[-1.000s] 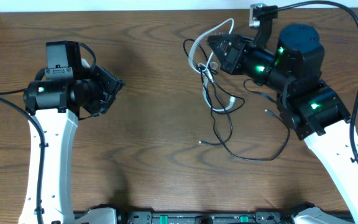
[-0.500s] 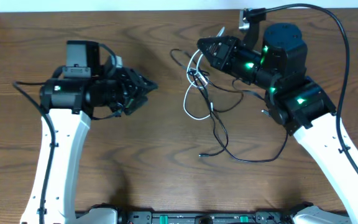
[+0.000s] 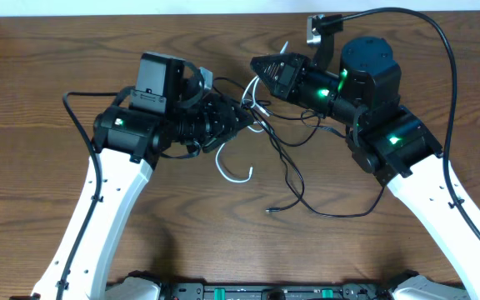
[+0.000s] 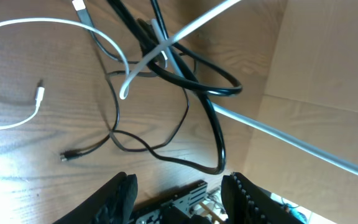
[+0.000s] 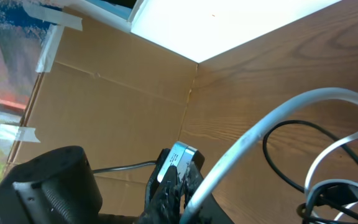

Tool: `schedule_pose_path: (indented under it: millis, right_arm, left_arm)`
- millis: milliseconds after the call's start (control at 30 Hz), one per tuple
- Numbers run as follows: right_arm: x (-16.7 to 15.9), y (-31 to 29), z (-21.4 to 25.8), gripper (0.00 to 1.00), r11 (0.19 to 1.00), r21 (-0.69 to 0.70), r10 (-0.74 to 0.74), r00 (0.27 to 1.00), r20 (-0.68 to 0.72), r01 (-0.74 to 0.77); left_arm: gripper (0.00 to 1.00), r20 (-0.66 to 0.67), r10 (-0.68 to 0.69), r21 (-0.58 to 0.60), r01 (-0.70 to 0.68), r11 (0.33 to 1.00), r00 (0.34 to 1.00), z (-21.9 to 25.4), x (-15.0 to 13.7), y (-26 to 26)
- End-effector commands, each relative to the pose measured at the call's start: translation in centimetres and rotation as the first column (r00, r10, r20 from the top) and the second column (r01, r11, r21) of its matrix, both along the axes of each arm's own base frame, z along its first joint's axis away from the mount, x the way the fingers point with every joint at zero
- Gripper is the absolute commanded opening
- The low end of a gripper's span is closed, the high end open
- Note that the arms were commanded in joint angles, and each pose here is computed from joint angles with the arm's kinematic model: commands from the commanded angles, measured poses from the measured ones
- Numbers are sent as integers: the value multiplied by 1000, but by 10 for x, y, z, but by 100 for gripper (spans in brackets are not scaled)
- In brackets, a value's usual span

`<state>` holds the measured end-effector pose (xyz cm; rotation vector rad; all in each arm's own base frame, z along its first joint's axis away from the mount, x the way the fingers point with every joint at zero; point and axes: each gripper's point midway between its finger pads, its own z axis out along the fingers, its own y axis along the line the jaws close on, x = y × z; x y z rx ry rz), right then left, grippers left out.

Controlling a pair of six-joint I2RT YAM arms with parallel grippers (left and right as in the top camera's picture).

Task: Untangle cables

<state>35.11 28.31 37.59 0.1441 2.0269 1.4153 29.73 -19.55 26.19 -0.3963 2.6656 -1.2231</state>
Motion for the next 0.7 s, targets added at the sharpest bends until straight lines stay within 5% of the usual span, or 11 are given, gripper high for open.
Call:
schedule_pose_path:
  millis: [0, 333, 667]
  right_arm:
    - [-3, 2, 6, 1, 1000, 30, 4, 1000, -18, -3]
    - [-7, 10, 6, 1, 1000, 29, -8, 1000, -17, 8]
    - [-6, 10, 5, 1, 1000, 26, -10, 1000, -19, 11]
  left_arm:
    - [49, 48, 17, 56, -19, 998, 999, -2, 8, 1]
    - [49, 69, -23, 54, 20, 998, 997, -7, 12, -24]
    - [9, 59, -24, 58, 21, 998, 998, -12, 16, -26]
